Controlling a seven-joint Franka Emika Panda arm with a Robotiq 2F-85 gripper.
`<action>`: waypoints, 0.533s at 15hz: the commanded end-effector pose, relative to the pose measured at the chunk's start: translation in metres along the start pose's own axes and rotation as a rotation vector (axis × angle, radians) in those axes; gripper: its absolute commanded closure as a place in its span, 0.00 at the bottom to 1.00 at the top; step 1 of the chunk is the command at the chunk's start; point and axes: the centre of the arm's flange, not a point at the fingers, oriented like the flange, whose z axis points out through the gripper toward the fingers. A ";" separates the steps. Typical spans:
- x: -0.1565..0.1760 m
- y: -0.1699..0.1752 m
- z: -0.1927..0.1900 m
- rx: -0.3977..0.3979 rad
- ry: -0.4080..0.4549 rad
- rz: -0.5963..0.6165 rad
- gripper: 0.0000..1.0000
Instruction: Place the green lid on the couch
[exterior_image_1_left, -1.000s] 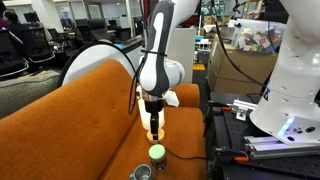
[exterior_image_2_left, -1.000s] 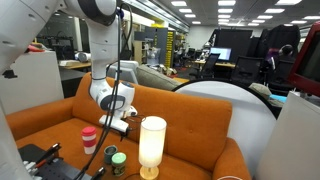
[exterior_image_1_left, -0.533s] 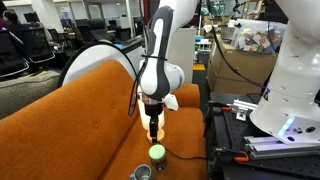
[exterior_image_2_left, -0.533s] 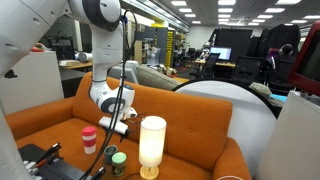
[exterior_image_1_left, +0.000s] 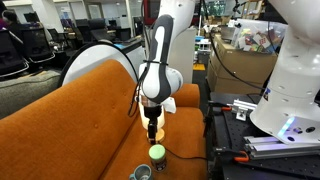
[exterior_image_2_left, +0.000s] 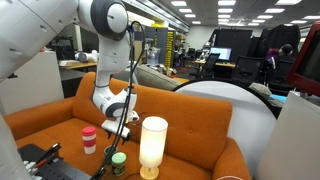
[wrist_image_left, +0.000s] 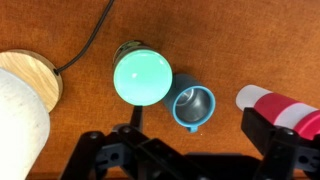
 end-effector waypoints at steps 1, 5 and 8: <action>0.000 0.015 0.031 -0.041 0.040 0.085 0.00; -0.015 0.009 0.066 -0.054 0.007 0.107 0.00; -0.024 -0.006 0.088 -0.034 -0.030 0.100 0.00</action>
